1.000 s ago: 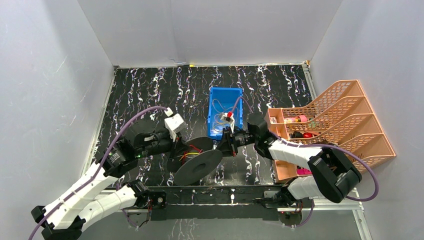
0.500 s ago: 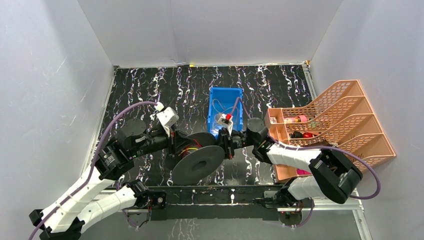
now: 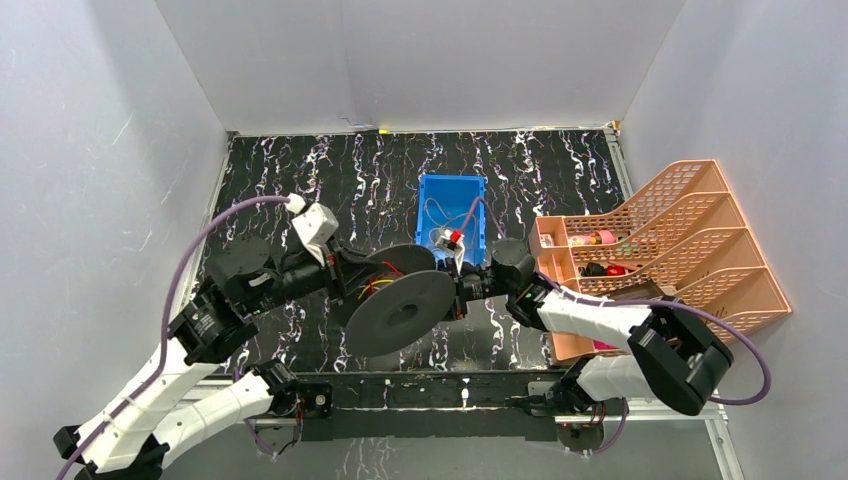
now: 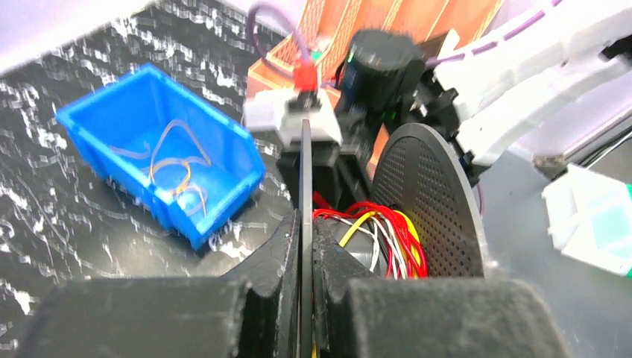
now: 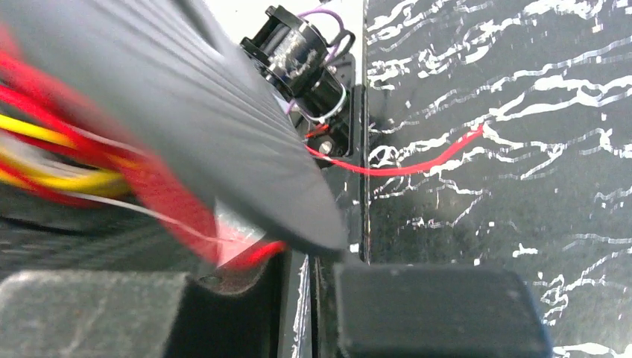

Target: Wrap the cables

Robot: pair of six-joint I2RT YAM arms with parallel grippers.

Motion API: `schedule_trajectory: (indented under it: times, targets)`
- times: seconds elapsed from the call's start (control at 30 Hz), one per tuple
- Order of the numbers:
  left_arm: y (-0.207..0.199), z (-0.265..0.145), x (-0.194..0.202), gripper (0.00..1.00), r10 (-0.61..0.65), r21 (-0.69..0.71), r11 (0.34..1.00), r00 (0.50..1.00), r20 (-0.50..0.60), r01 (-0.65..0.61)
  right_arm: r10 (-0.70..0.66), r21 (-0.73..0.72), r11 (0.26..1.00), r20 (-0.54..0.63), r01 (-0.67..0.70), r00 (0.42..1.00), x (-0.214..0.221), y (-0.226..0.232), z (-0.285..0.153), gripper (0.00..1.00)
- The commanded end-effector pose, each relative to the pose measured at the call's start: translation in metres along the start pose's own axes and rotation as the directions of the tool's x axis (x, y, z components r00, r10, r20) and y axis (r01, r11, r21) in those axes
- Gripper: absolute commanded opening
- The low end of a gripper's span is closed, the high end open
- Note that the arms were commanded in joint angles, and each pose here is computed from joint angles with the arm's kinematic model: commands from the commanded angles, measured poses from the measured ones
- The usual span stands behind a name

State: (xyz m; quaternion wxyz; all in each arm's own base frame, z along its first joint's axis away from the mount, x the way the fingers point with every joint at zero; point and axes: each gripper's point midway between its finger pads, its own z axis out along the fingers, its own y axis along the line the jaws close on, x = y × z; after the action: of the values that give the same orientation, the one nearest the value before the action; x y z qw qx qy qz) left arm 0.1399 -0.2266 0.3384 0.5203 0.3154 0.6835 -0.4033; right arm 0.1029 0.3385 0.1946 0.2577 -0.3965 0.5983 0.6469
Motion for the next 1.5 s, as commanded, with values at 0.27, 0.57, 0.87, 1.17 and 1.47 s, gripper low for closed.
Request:
schedule_trajectory:
  times: [0.27,0.57,0.87,1.17,1.47]
  targets:
    - [-0.021,-0.030,-0.088,0.00,0.089,0.016,0.995,0.952,0.292,-0.098,-0.040,0.199,0.979,-0.004,0.040,0.999,0.005,-0.015,-0.016,0.27]
    - [-0.002,-0.037,-0.088,0.00,0.141,-0.102,0.988,0.952,0.273,-0.117,-0.044,0.396,0.918,0.021,0.032,0.999,0.009,-0.042,-0.036,0.33]
    - [0.052,-0.032,-0.074,0.00,0.216,-0.359,0.923,0.958,0.187,-0.138,-0.054,0.672,0.741,0.061,-0.001,0.997,0.002,-0.081,-0.073,0.40]
    - [0.171,-0.025,-0.037,0.00,0.272,-0.811,0.506,0.947,-0.171,-0.293,-0.025,0.971,0.194,0.143,-0.136,0.989,-0.009,-0.117,-0.171,0.52]
    - [0.248,0.026,0.021,0.00,0.208,-0.673,0.081,0.673,-0.710,-0.735,-0.160,0.960,0.159,0.256,-0.231,0.953,-0.060,-0.062,-0.205,0.64]
